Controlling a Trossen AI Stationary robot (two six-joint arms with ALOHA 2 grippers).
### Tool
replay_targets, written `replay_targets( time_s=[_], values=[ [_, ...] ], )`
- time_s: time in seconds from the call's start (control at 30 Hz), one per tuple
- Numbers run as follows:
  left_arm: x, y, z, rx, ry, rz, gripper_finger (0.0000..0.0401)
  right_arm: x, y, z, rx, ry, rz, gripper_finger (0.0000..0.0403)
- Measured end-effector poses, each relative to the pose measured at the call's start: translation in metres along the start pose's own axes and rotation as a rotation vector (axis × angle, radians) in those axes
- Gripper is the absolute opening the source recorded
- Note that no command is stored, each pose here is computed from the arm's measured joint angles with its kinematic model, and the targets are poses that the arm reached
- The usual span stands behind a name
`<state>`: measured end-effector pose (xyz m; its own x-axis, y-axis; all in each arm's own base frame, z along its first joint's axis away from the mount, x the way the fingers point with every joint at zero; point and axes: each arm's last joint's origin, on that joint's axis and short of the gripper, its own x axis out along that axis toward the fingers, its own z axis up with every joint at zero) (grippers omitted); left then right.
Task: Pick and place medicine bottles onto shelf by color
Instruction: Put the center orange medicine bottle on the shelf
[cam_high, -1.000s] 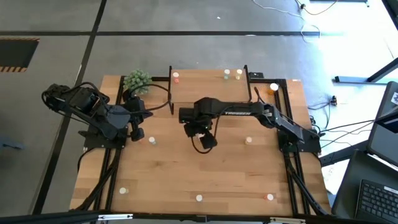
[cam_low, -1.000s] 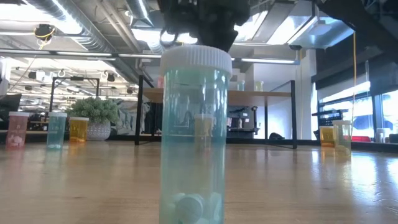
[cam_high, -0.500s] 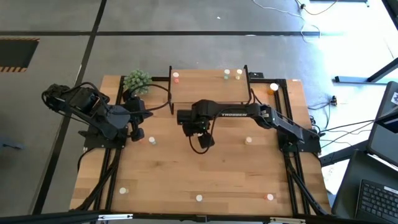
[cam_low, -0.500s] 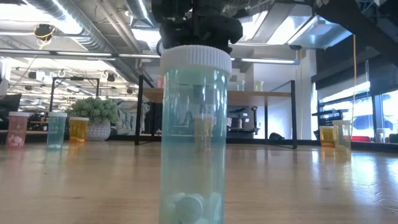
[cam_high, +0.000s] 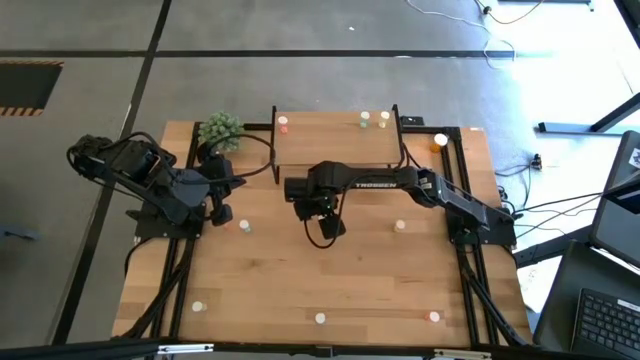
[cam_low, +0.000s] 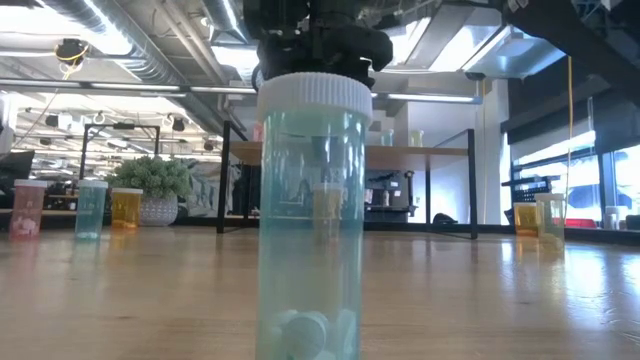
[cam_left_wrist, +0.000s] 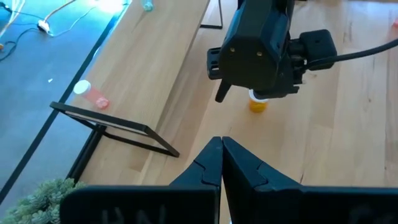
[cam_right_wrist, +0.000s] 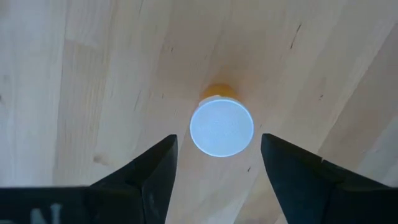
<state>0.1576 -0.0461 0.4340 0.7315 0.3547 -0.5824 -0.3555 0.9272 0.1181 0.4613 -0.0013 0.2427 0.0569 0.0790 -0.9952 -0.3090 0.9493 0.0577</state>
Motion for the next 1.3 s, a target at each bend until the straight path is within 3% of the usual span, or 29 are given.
replay_targets(
  time_s=[0.33,0.57,0.97,1.3],
  values=[
    [0.0,-0.0006,-0.0003,0.005,0.01,-0.022,0.0001,0.0,0.0,0.0,0.001,0.0,0.0,0.0232],
    [-0.0001,-0.0012,-0.0005,0.103,0.016,-0.04,0.0011,0.0,0.0,0.0,0.0,0.0,0.001,0.0232],
    [0.0,-0.0012,-0.0005,0.104,0.016,-0.041,0.0026,0.0,-0.0004,0.0012,-0.001,-0.013,-0.003,0.0232],
    [0.0,-0.0012,-0.0005,0.104,0.016,-0.041,0.0013,-0.0002,-0.001,0.0029,-0.003,-0.031,-0.008,0.0232]
  ],
)
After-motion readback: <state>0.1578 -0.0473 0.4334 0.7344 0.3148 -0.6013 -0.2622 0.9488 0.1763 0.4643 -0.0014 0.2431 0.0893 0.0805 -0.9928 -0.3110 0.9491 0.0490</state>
